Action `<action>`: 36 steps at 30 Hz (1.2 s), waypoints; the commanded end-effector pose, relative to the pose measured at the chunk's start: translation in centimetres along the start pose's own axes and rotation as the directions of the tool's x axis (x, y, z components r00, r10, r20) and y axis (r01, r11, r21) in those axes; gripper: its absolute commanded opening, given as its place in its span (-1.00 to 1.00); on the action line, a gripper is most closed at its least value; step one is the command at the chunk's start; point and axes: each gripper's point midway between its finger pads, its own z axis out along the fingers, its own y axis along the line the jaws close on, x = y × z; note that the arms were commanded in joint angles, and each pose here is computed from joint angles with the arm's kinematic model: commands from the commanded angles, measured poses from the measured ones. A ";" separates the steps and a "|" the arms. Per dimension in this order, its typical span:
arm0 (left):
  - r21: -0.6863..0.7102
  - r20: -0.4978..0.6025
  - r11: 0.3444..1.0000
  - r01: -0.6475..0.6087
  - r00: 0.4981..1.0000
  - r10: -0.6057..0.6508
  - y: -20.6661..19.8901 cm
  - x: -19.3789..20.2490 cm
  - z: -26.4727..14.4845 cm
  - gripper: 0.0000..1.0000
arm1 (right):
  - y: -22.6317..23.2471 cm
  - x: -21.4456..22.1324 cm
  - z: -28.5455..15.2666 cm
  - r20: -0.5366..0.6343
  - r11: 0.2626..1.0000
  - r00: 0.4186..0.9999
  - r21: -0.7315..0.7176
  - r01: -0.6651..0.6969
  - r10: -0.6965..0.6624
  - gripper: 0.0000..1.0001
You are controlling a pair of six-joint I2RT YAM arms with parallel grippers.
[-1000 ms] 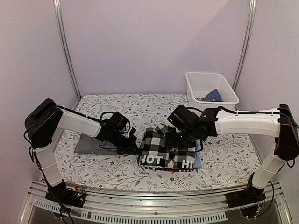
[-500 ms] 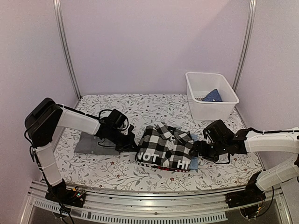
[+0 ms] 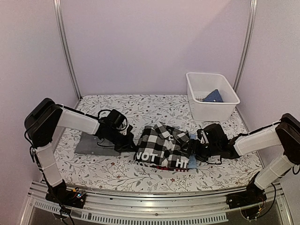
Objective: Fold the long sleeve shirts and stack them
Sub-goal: Move the square-folded shirt to the center of the board, then pick up the square-folded shirt from the center of the board.
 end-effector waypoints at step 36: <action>-0.217 0.377 0.952 0.217 0.918 -0.123 11.8 -8.4 -16.8 -0.43 | 14.1 -11.6 -1.1 0.133 0.954 0.945 0.083 0.289 -0.298 0.54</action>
